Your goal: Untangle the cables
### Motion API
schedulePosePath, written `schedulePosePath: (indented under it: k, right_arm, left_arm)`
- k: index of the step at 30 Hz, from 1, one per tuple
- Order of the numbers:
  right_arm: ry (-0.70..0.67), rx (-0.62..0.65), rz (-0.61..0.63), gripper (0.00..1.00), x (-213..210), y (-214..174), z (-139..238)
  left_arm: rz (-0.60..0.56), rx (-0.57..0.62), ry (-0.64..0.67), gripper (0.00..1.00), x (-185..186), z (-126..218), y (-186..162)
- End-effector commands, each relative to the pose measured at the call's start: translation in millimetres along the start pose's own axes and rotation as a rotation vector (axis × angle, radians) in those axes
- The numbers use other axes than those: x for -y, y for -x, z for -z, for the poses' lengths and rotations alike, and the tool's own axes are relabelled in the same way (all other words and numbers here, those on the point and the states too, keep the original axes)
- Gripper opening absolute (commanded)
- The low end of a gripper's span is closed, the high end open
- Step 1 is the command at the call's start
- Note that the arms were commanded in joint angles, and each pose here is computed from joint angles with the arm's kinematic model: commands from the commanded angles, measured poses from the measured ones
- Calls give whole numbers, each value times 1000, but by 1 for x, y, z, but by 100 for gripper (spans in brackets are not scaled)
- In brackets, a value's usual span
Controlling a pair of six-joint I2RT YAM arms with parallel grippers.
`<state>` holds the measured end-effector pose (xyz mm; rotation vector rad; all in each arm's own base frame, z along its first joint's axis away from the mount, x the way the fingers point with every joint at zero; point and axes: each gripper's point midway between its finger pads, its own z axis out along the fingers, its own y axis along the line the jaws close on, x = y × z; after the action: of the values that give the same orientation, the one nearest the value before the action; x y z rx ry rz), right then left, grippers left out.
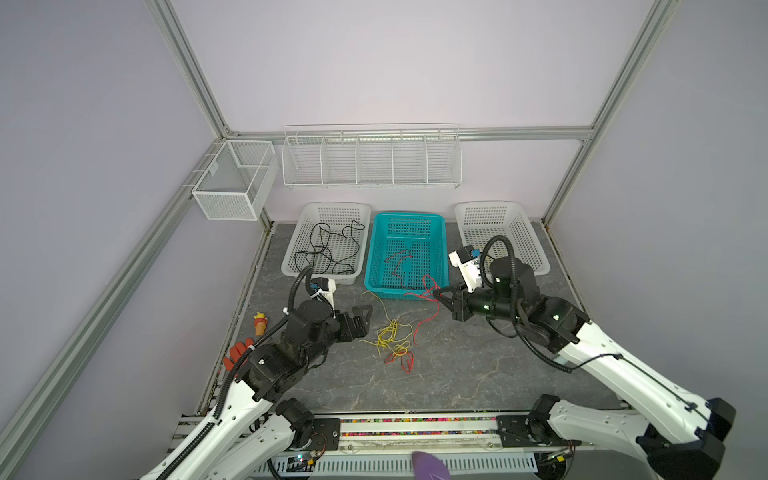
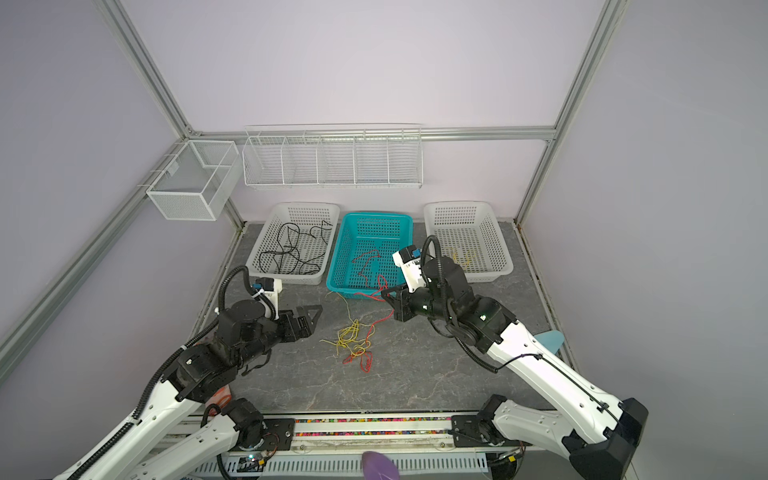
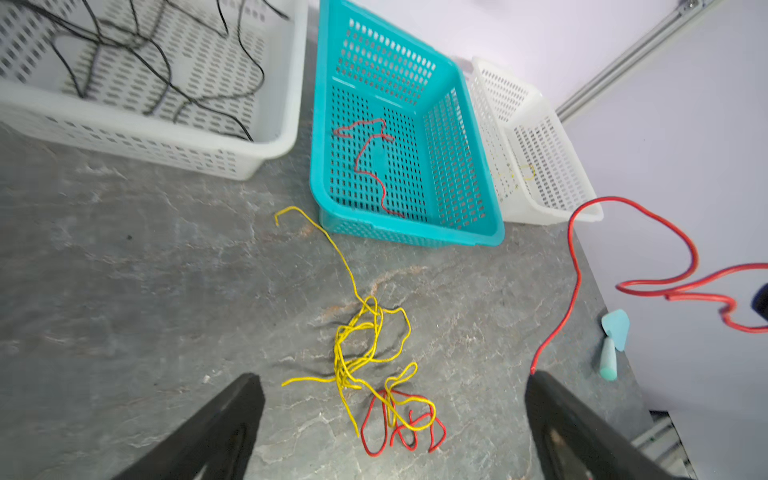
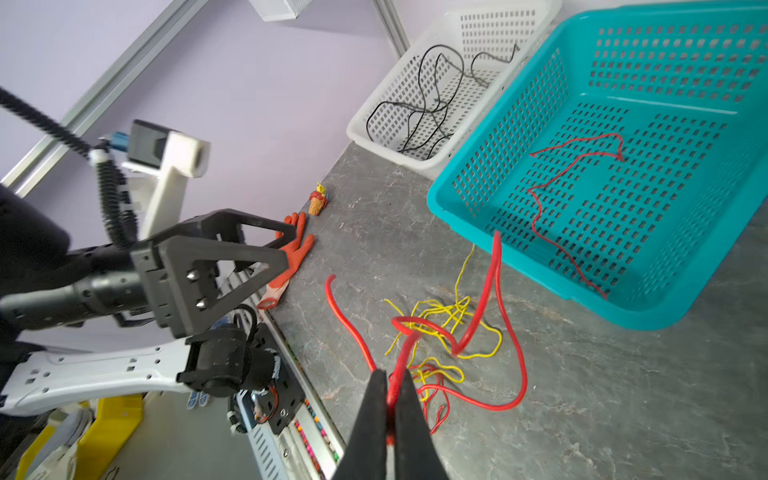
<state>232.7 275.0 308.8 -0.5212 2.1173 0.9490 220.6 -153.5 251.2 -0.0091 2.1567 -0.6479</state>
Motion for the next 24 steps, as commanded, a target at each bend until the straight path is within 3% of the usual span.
schedulePosePath:
  k: [1, 6, 11, 17, 24]
  right_arm:
    - [-48, 13, 38, 6, 7, 16, -2]
    - [-123, 14, 17, 6, 26, 36, -19]
    - [-174, 11, -34, 6, 51, 56, -40]
    - [-230, -12, -83, 6, 86, 79, -69]
    - [-246, -97, -145, 8, 121, 78, -118]
  left_arm:
    - [-154, -6, 159, 99, -24, 7, 8]
    - [-291, 45, 320, 99, -46, -1, 23]
    - [-233, 111, 332, 99, -55, -10, 20]
    - [-267, 135, 383, 99, -70, -3, 15]
    - [-270, 156, 383, 99, -74, 0, 14]
